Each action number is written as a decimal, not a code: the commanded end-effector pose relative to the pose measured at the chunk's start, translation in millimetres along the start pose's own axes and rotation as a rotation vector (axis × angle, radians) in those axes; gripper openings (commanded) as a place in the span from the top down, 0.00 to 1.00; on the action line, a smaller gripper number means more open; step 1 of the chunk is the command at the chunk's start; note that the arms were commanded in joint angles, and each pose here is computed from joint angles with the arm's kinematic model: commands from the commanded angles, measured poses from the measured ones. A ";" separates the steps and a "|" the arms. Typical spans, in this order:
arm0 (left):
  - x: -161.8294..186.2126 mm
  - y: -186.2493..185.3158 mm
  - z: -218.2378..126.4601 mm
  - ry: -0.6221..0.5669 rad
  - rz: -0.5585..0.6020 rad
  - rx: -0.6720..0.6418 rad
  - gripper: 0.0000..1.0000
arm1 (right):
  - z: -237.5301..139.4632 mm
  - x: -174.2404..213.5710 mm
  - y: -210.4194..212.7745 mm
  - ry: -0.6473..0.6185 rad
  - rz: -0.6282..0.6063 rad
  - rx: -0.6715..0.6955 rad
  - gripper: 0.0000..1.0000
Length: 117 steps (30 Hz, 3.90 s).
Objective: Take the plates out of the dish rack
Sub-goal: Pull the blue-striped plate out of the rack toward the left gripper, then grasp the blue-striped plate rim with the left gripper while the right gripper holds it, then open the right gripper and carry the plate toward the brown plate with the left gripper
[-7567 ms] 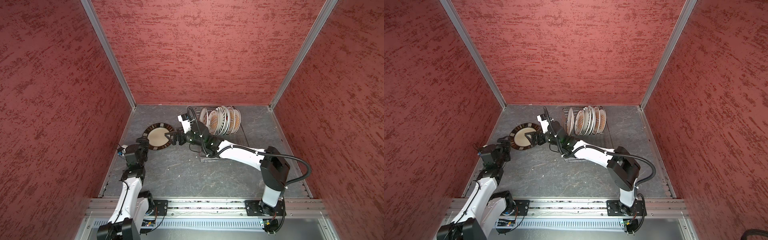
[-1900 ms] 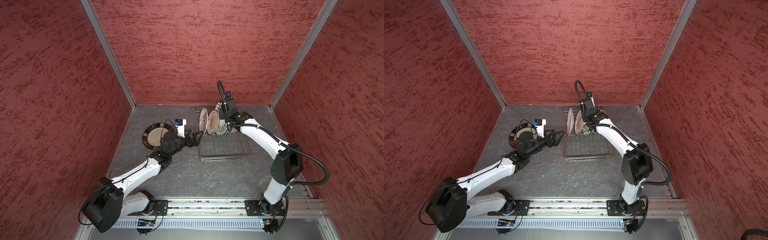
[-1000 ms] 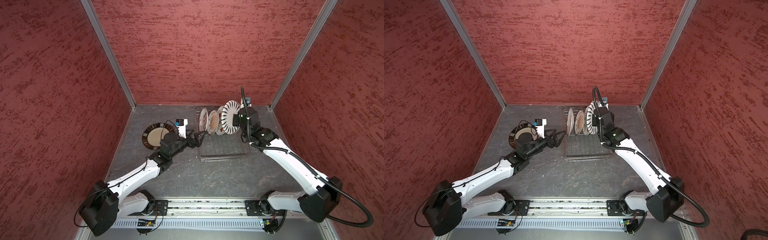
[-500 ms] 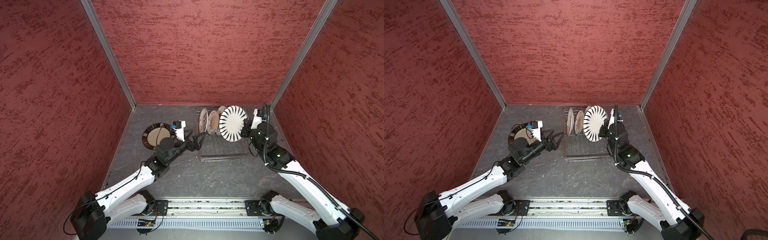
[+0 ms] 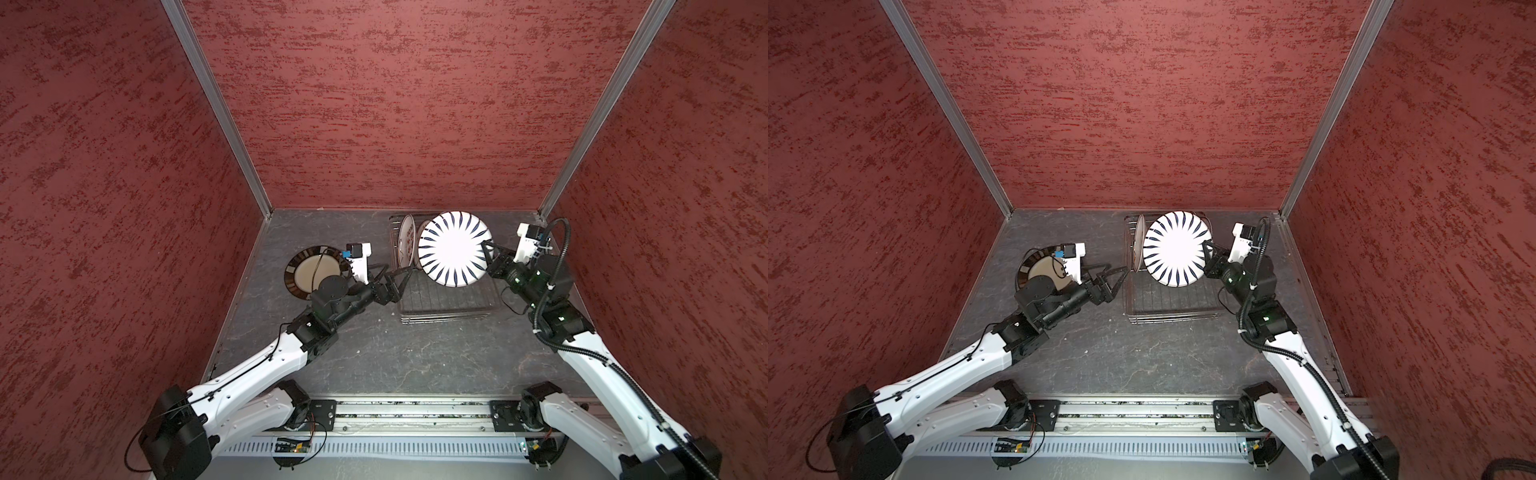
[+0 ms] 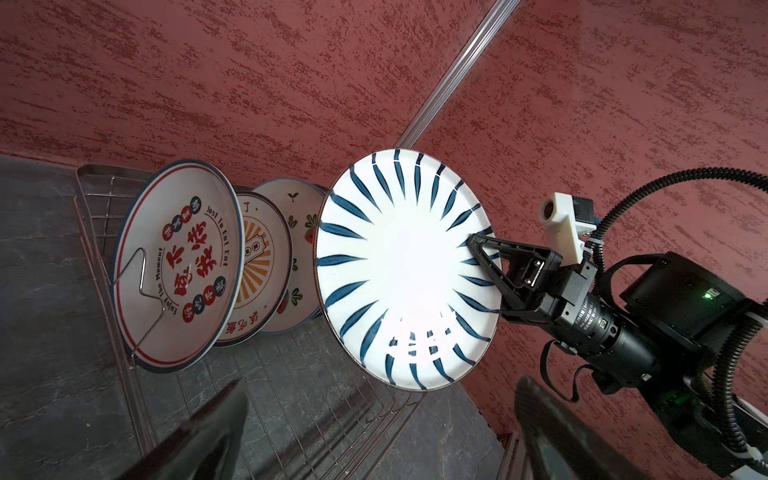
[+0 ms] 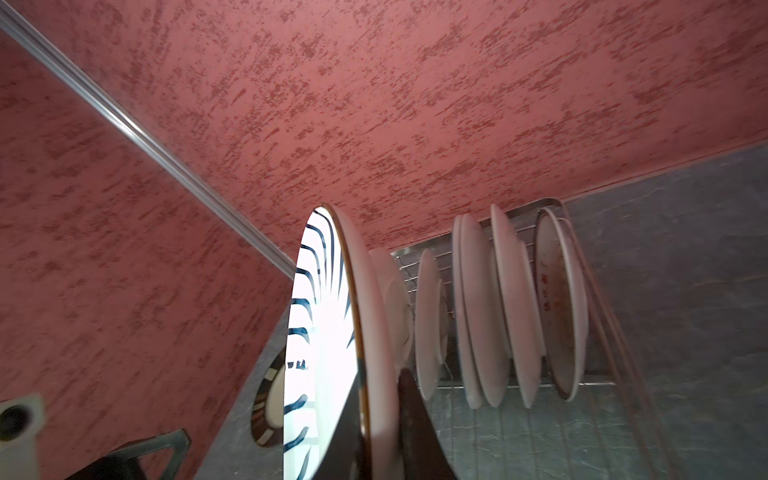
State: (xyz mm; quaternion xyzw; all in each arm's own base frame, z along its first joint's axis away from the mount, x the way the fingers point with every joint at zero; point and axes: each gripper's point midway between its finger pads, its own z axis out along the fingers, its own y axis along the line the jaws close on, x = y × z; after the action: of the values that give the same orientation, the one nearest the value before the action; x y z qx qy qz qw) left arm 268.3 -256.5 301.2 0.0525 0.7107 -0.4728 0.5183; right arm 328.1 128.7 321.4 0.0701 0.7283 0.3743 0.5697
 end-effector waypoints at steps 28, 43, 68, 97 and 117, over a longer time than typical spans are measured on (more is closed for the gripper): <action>12.3 8.7 49.9 0.082 -0.186 -0.049 0.61 | 4.3 6.7 53.9 0.027 0.136 -0.410 1.00; 14.6 1.9 50.5 0.128 -0.263 0.031 0.86 | 23.9 21.7 43.7 0.086 0.138 -0.403 0.91; -17.6 -14.1 45.9 0.139 -0.291 0.189 0.97 | 29.4 41.6 53.5 0.193 0.081 -0.486 0.01; -54.9 40.2 -3.1 -0.015 -0.340 0.033 0.97 | 47.1 62.7 77.7 0.220 -0.020 -0.483 0.01; -75.6 121.9 -80.5 -0.253 -0.454 -0.185 0.94 | 92.8 103.5 119.5 0.337 -0.165 -0.455 0.01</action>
State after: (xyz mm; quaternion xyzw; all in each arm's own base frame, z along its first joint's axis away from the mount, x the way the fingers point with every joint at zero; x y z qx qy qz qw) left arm 317.8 -110.6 241.4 -0.2304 0.7268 -0.4830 0.4306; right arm 325.1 303.9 306.3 -0.1727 0.7021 0.5197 0.4551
